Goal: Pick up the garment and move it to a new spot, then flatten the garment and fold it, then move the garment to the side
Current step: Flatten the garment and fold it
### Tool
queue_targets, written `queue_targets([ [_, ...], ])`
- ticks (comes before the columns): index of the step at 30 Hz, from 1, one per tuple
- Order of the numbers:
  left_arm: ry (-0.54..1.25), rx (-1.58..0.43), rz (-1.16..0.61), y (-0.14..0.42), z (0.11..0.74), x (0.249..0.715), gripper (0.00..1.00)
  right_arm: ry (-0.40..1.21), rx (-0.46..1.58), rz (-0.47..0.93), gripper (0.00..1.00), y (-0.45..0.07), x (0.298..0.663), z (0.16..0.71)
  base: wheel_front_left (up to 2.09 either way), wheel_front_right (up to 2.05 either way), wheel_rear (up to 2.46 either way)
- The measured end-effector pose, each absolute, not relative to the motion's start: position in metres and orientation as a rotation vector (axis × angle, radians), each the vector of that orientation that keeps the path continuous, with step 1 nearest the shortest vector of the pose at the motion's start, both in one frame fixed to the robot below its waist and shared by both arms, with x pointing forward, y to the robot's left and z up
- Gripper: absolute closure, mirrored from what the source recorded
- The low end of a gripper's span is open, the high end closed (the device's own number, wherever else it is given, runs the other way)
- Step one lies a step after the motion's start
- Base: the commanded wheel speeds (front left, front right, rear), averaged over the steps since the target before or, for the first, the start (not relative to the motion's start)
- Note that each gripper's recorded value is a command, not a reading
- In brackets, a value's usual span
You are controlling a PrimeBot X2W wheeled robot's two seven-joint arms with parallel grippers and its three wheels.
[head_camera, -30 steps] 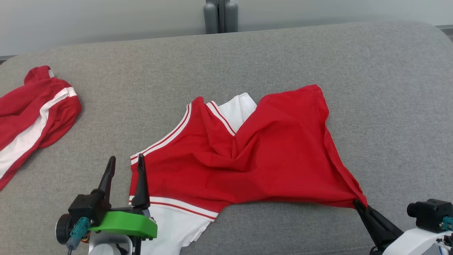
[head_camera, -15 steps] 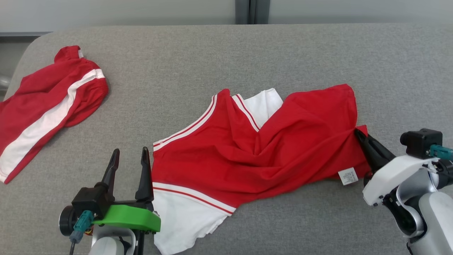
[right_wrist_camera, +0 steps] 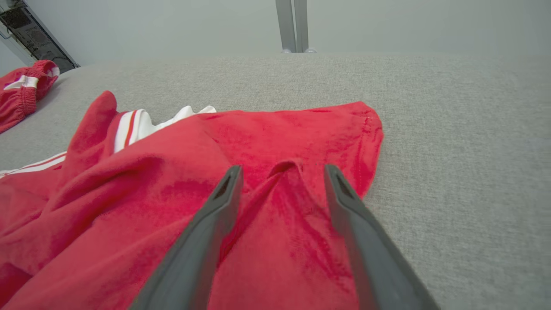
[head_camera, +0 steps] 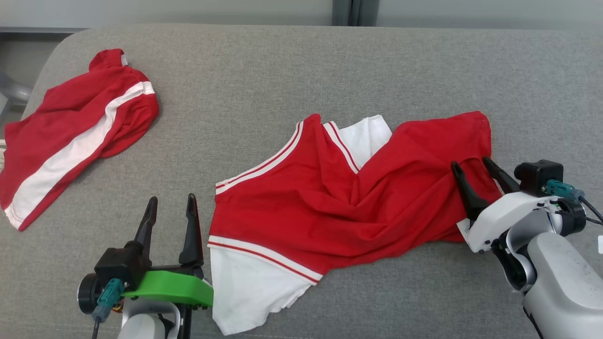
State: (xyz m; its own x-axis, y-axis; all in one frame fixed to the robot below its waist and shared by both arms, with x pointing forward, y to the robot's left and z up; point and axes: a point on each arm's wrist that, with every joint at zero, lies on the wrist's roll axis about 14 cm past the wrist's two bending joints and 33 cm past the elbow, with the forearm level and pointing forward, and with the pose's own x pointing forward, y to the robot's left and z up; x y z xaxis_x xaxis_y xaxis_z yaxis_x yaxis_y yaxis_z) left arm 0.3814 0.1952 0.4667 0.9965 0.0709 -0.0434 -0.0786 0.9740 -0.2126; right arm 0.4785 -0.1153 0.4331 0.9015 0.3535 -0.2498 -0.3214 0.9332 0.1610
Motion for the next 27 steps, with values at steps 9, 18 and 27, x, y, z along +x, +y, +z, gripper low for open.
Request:
queue_targets([
  [9,0.022,-0.206,0.067,0.193,0.471,0.379,0.00,0.162,0.178,0.278,0.00,-0.142,0.460,0.452,0.00,0.00,0.00],
  [18,0.006,-0.196,0.043,0.188,0.477,0.371,0.00,0.037,0.209,0.208,0.00,-0.168,0.427,0.482,0.00,0.00,0.00],
  [27,-0.007,-0.176,0.027,0.186,0.481,0.363,0.00,-0.052,0.206,0.146,0.00,-0.185,0.388,0.506,0.00,0.00,0.00],
])
